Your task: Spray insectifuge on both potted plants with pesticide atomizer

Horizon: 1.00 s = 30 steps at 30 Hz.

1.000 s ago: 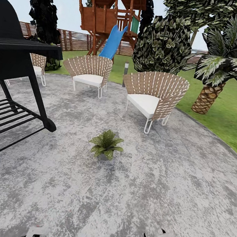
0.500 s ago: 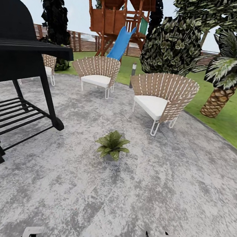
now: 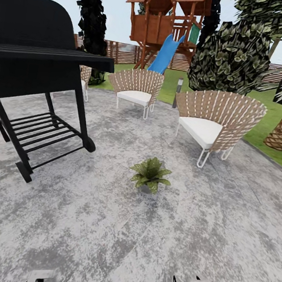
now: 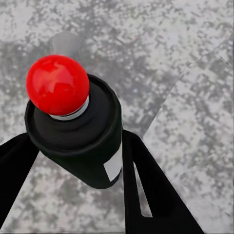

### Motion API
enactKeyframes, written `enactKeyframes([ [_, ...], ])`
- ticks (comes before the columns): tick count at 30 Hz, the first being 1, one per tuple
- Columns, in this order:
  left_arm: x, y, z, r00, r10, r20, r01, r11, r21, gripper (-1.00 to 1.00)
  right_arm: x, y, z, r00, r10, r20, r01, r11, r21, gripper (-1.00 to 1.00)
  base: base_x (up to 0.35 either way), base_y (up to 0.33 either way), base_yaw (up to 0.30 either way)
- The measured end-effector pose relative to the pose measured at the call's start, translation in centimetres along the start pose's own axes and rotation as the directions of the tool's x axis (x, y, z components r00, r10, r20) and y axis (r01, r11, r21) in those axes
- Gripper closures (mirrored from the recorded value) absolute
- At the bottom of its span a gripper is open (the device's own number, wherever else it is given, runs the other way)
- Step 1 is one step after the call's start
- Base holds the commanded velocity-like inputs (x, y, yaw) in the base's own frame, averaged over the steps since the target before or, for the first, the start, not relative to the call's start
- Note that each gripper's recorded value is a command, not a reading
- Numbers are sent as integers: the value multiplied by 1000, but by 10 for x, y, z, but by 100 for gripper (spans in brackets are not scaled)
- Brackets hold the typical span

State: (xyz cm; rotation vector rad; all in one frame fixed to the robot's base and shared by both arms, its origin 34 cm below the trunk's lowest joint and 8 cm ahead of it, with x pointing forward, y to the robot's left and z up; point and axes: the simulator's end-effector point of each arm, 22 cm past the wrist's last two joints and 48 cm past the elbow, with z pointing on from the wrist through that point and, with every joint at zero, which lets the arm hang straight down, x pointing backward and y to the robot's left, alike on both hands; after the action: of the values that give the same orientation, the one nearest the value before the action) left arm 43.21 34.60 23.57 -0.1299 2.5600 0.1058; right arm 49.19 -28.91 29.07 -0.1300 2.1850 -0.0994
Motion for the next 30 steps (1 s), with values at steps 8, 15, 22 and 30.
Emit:
enactKeyframes([
  [8, -2, 1, 0, 1000, -1, 4, 1, 1000, -3, 100, -2, 0, 0, 1000, 0, 4, 0, 1000, 1, -100, 0, 0, 278],
  [15, -3, 2, -1, 1000, -2, 8, 2, 1000, -4, 100, -4, 0, 0, 1000, -1, 9, 1, 1000, 0, -100, 0, 0, 277],
  [22, -5, 4, -2, 1000, -2, 11, 2, 1000, -5, 100, -6, 0, 0, 1000, -2, 13, 2, 1000, 0, -100, 0, 0, 277],
  [30, -7, 4, -2, 1000, -1, 15, 1, 1000, -6, 100, 4, 4, -5, 1000, 6, -13, -6, 1000, -8, -100, 0, 0, 277],
])
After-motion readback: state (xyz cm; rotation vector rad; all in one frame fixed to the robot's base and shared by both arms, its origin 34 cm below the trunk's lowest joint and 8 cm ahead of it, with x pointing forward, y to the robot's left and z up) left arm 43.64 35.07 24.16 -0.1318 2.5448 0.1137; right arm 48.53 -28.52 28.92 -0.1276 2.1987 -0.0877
